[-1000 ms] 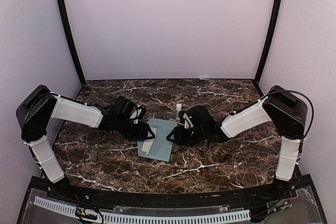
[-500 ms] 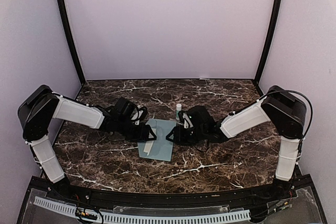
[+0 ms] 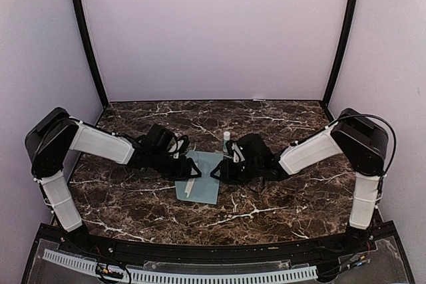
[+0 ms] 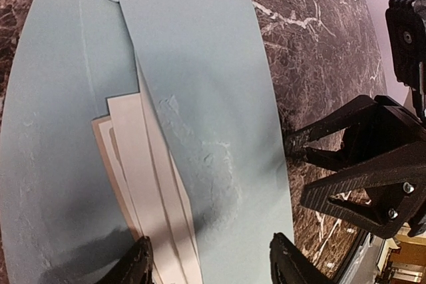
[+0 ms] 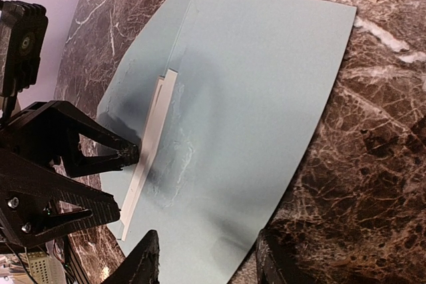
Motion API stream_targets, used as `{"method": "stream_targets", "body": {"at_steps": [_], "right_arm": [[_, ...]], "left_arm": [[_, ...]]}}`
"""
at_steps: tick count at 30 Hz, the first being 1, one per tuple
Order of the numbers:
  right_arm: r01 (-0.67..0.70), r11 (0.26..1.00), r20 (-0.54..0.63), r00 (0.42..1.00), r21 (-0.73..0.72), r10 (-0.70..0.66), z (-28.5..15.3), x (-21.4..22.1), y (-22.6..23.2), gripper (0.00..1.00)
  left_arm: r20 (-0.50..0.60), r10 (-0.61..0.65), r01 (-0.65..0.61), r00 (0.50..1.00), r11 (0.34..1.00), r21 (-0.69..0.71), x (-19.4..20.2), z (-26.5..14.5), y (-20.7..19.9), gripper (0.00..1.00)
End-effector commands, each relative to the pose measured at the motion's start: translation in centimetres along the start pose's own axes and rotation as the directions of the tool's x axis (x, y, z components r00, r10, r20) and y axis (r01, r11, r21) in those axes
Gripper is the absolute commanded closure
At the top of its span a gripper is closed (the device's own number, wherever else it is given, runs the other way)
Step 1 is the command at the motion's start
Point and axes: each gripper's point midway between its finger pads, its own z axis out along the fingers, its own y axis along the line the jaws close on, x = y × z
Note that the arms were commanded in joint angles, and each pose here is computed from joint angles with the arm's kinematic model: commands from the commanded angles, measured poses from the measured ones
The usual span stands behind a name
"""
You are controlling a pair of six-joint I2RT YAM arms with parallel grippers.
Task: Place the letter into the envelope and seal it
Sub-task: Place the letter in the envelope.
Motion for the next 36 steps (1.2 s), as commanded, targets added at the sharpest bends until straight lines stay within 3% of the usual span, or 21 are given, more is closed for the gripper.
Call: {"method": "stream_targets", "body": {"at_steps": [1, 27, 30, 36], "right_arm": [[-0.015, 1.0, -0.024, 1.0, 0.023, 0.015, 0.8, 0.6, -1.0, 0.54], [-0.009, 1.0, -0.023, 1.0, 0.022, 0.01, 0.9, 0.5, -1.0, 0.54], [-0.01, 1.0, -0.018, 1.0, 0.027, 0.011, 0.8, 0.4, -1.1, 0.54], [0.005, 0.998, 0.014, 1.0, 0.059, -0.006, -0.2, -0.4, -1.1, 0.53]], "left_arm": [[-0.036, -0.009, 0.01, 0.999, 1.0, 0.027, 1.0, 0.7, -0.5, 0.42], [-0.037, -0.003, 0.006, 0.999, 0.997, 0.078, 1.0, 1.3, -1.9, 0.42], [-0.04, 0.006, -0.003, 0.999, 0.999, 0.054, 0.9, 1.1, -1.7, 0.42], [0.065, 0.077, -0.072, 0.995, 0.995, -0.066, -1.5, -1.7, -1.6, 0.4]]}}
